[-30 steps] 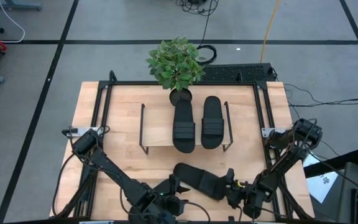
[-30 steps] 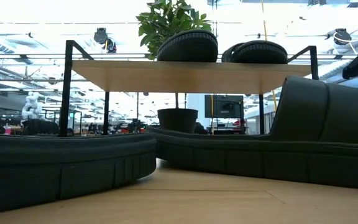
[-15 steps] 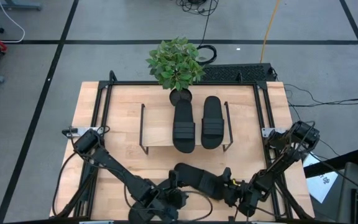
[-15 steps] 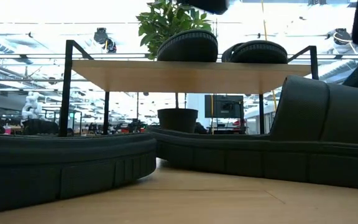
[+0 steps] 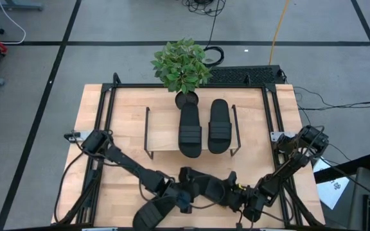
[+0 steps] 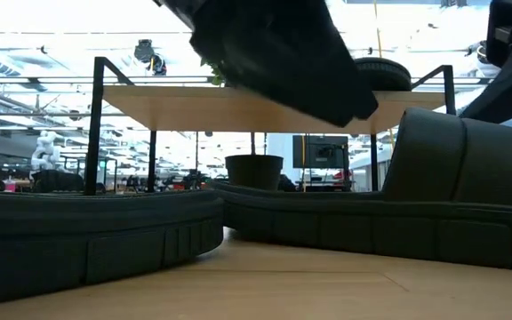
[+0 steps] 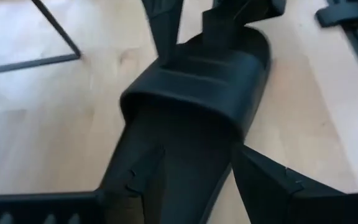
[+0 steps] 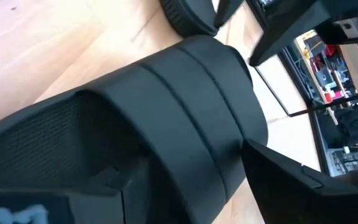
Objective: Pick and place slides into the shelf
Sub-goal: Put the black slide under the shelf
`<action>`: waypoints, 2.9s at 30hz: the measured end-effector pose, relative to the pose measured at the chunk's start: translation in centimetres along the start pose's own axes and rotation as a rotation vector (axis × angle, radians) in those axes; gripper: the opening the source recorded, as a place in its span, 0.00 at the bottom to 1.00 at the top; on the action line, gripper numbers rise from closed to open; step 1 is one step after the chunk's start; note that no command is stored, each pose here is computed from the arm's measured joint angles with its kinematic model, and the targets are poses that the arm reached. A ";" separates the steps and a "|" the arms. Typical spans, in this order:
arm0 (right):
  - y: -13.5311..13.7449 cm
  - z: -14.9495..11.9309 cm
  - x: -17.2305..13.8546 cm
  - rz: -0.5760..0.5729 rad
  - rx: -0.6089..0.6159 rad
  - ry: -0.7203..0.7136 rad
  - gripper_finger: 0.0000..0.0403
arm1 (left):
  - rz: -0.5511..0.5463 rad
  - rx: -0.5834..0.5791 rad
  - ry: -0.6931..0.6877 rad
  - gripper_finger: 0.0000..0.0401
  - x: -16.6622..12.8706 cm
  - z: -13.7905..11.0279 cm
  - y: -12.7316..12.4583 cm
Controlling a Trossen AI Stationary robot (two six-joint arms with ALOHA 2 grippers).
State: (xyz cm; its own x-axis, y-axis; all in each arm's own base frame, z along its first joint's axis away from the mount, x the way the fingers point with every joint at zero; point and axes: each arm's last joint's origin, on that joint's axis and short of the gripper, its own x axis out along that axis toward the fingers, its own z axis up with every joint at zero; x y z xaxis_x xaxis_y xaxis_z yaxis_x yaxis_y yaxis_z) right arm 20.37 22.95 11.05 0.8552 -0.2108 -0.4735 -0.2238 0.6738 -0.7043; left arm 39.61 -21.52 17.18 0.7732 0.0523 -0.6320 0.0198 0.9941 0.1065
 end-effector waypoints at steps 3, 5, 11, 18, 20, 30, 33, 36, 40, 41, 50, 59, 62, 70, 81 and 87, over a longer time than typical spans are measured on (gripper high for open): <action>-0.2 0.1 0.3 -0.006 0.016 0.001 0.54 | -0.056 -0.040 -0.012 0.40 0.3 0.3 0.4; -0.4 0.1 0.5 -0.010 0.033 0.000 0.53 | -0.082 -0.043 -0.007 0.37 0.5 0.3 0.5; -1.1 0.0 1.5 0.024 0.118 0.018 0.43 | -0.097 -0.035 -0.010 0.31 0.5 0.3 0.5; -1.4 0.0 1.8 0.006 0.160 0.028 0.04 | -0.102 0.014 -0.007 0.29 0.1 0.0 -0.2; -1.4 0.1 1.6 -0.029 0.169 0.028 0.04 | -0.106 0.040 -0.009 0.29 -0.1 -0.1 -0.7; -2.9 4.4 -1.7 -0.209 0.160 0.092 0.01 | 0.085 0.189 0.010 0.29 -3.8 -0.9 -2.8; -3.6 5.2 -2.4 -0.199 0.203 0.167 0.01 | 0.148 0.202 -0.007 0.29 -5.6 -0.7 -3.2; -3.6 5.2 -2.7 -0.178 0.243 0.242 0.01 | 0.195 0.219 -0.030 0.29 -7.6 -0.4 -3.5; -2.9 4.7 -3.1 -0.168 0.325 0.355 0.00 | 0.248 0.237 -0.029 0.29 -9.4 -0.6 -3.7; -2.7 4.5 -3.3 -0.181 0.341 0.385 0.00 | 0.259 0.244 -0.024 0.29 -9.7 -0.7 -3.7; -2.2 2.7 -2.8 -0.450 0.434 0.609 0.00 | 0.290 0.272 0.017 0.29 -10.5 -1.5 -3.8; -2.4 1.9 0.7 -0.479 0.476 0.693 0.00 | 0.299 0.245 0.019 0.29 -10.2 -1.4 -3.4; -2.9 1.9 1.2 -0.494 0.515 0.695 0.00 | 0.299 0.236 0.017 0.29 -10.2 -1.4 -3.4; -3.2 2.0 3.4 -0.430 0.552 0.704 0.03 | 0.299 0.226 0.016 0.29 -10.2 -1.4 -3.4; -2.6 2.5 4.1 -0.317 0.536 0.702 0.15 | 0.296 0.223 0.014 0.29 -10.3 -1.4 -3.5; -2.7 2.9 3.6 -0.295 0.572 0.685 0.33 | 0.295 0.220 0.014 0.29 -10.3 -1.4 -3.5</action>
State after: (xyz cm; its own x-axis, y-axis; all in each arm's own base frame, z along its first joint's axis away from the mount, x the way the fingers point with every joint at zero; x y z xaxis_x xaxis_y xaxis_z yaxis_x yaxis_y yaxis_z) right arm 25.47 22.40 12.81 0.3385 -0.6773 -0.6532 0.3775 0.7337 -0.5650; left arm 30.71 -25.42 22.20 0.7572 0.3367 -0.5597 -0.0660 0.8920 0.4473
